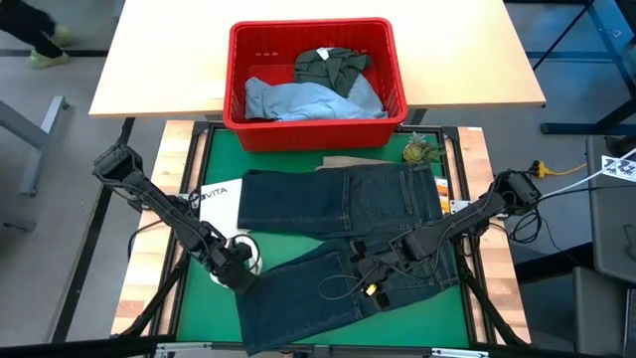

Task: Fold Laundry from Bin
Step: Fold the dark blue jeans

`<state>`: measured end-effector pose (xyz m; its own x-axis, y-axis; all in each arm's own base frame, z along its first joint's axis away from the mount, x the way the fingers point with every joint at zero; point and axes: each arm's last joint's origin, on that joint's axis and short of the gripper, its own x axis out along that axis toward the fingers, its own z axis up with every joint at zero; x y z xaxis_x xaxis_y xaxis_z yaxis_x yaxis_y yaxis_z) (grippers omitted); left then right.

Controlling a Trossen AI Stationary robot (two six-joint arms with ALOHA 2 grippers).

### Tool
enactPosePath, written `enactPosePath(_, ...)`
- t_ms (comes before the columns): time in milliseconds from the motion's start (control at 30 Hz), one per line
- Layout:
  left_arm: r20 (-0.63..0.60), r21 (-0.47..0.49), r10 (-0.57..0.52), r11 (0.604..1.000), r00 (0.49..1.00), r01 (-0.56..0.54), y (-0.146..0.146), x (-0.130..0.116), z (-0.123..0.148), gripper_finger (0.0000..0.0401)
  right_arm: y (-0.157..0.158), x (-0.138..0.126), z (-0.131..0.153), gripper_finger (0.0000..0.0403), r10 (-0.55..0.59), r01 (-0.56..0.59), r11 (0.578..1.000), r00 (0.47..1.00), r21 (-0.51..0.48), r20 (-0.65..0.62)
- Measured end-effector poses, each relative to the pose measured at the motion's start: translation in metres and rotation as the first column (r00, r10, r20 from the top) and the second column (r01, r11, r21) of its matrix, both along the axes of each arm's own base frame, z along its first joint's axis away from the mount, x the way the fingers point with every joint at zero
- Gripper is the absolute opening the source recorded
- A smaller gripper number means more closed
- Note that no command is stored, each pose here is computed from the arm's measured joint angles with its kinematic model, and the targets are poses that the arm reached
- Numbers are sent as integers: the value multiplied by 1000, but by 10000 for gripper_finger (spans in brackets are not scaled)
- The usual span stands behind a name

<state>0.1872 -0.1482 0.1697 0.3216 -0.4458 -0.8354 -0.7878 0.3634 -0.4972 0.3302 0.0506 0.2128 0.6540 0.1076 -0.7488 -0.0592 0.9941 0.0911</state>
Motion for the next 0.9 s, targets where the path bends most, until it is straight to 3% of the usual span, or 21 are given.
enactPosePath(233,141,-137,58,990,988,-38,-7,14,12,11,1,2,2,192,8,-9,1000,999,11,31)
enactPosePath(500,320,-208,209,967,924,-147,5,37,26,10,7,11,13,192,99,-104,994,977,17,186)
enactPosePath(733,437,-218,306,948,846,-230,28,56,34,10,31,16,28,192,281,-246,959,885,-139,371)
enactPosePath(900,472,-206,351,936,809,-286,44,65,36,10,46,17,37,192,310,-211,944,831,-254,462)
